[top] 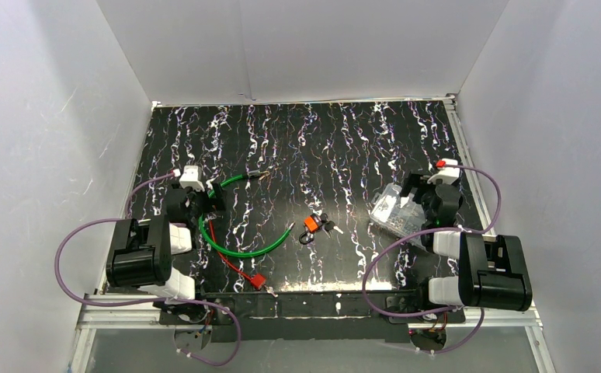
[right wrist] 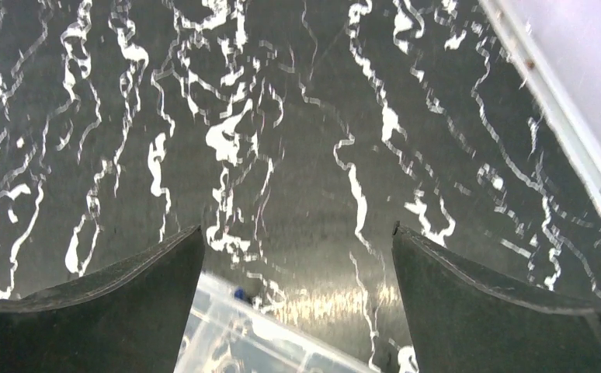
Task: Unlock with the key
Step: Reset both arms
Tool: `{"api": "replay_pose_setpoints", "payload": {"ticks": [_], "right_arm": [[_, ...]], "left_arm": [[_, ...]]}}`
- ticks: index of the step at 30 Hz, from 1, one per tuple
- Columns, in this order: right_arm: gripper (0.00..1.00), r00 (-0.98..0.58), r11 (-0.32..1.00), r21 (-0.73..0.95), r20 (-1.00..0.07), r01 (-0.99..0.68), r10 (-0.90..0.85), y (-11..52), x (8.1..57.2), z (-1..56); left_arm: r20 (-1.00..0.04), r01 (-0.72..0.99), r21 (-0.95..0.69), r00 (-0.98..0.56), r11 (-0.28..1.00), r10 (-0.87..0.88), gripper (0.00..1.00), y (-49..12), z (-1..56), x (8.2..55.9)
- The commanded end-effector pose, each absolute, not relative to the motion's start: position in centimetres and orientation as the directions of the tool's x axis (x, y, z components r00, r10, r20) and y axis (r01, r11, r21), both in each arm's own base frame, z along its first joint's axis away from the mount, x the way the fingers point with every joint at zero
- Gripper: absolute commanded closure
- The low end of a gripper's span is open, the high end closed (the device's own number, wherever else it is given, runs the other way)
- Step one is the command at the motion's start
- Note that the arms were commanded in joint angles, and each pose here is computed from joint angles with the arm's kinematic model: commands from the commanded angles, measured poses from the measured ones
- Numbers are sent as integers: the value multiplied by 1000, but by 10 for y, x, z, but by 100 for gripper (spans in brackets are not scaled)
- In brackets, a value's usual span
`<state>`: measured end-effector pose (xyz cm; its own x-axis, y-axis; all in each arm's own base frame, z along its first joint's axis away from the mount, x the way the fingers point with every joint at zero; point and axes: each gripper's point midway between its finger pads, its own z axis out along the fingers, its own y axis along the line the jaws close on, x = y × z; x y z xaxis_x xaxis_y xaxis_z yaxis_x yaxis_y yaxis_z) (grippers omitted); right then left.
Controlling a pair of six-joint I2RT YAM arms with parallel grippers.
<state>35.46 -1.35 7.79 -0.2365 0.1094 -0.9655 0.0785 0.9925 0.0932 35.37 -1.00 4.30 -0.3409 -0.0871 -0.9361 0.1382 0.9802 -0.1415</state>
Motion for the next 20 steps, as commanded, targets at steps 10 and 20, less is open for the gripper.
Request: {"api": "replay_pose_setpoints", "payload": {"ticks": [10, 20], "right_arm": [[3, -132, 994, 78, -987, 80, 89, -19, 367, 107], [2, -132, 994, 78, -987, 81, 89, -19, 368, 107]], "left_arm": [[-952, 168, -96, -302, 981, -41, 2, -14, 56, 365], [-950, 164, -84, -312, 983, -29, 2, -17, 55, 365]]}}
